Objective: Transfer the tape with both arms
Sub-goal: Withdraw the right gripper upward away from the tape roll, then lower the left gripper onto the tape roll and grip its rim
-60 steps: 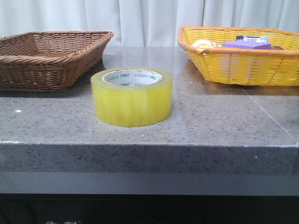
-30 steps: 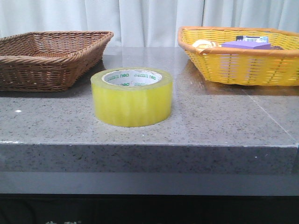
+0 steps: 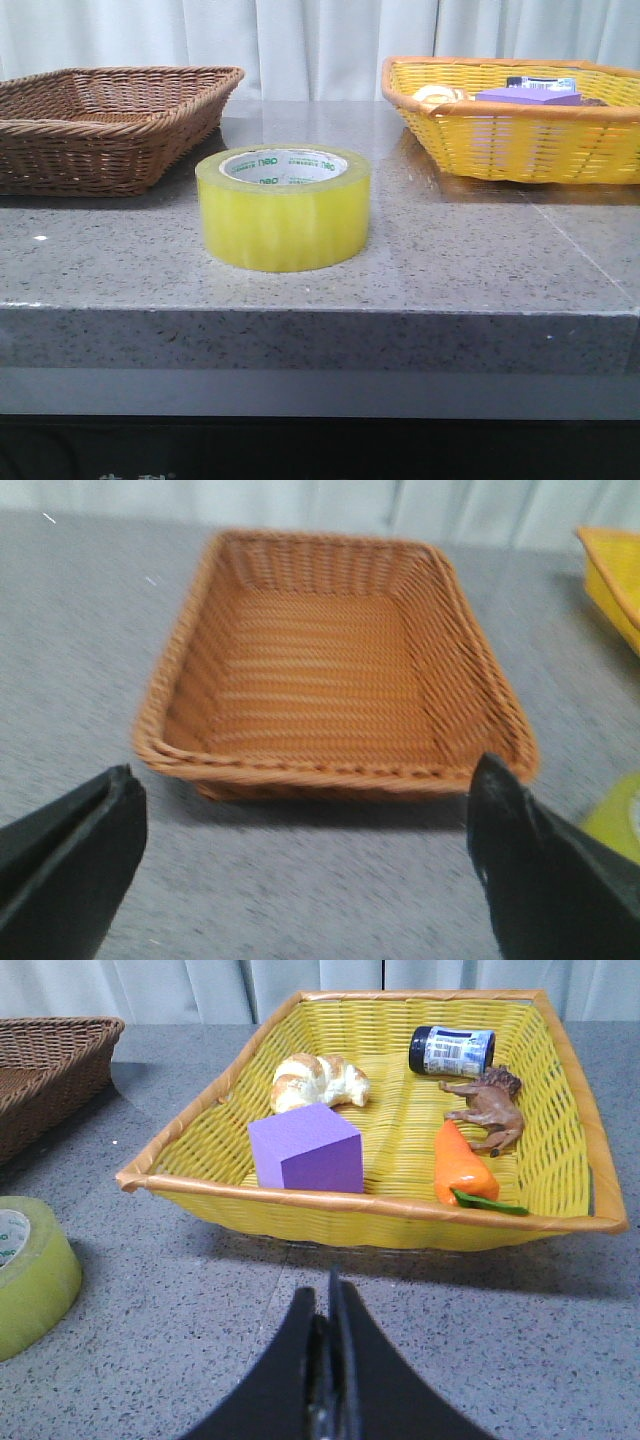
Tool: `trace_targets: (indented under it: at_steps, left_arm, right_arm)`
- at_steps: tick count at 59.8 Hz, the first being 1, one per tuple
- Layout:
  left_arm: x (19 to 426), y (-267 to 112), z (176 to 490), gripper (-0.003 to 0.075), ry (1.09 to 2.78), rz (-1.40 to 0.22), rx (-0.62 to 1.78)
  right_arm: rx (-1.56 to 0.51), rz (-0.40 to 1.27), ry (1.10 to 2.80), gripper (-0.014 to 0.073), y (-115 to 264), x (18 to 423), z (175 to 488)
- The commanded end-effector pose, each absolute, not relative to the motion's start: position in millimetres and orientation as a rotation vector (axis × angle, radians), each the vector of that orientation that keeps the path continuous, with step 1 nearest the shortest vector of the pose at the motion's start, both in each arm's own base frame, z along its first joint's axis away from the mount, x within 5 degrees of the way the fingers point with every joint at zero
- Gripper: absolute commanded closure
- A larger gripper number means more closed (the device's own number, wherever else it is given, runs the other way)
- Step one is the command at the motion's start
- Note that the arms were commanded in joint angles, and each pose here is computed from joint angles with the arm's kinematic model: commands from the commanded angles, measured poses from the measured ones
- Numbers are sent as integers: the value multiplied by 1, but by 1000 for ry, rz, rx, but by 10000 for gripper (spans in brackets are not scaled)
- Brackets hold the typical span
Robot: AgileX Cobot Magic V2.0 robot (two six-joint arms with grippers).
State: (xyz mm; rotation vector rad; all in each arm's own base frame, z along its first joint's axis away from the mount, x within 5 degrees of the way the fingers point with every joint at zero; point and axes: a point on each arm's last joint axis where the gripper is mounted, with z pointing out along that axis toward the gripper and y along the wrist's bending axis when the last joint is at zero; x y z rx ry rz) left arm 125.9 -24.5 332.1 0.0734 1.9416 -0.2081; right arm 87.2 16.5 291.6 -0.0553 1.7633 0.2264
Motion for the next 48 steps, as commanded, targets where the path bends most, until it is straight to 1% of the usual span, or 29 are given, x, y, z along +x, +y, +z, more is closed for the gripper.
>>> trace_targets:
  at_steps: [1,9,15,26,35,48]
  left_arm:
    - [137,-37,353,81,1937,-287,115]
    - [158,-62,358,81,2026,-348,234]
    - [174,-89,358,81,2095,-404,337]
    - [195,-142,352,81,2326,-552,464]
    - [218,-173,345,81,2426,-550,541]
    - [247,-195,328,82,2487,-522,554]
  right_arm:
    - [-55,219,1654,663,16,88,308]
    - [-55,219,1654,663,16,88,308]
    - [-55,219,1654,663,16,88,308]
    - [-55,219,1654,663,16,88,308]
    - [-55,219,1654,663,16,88,308]
    - [-55,219,1654,663,16,88,308]
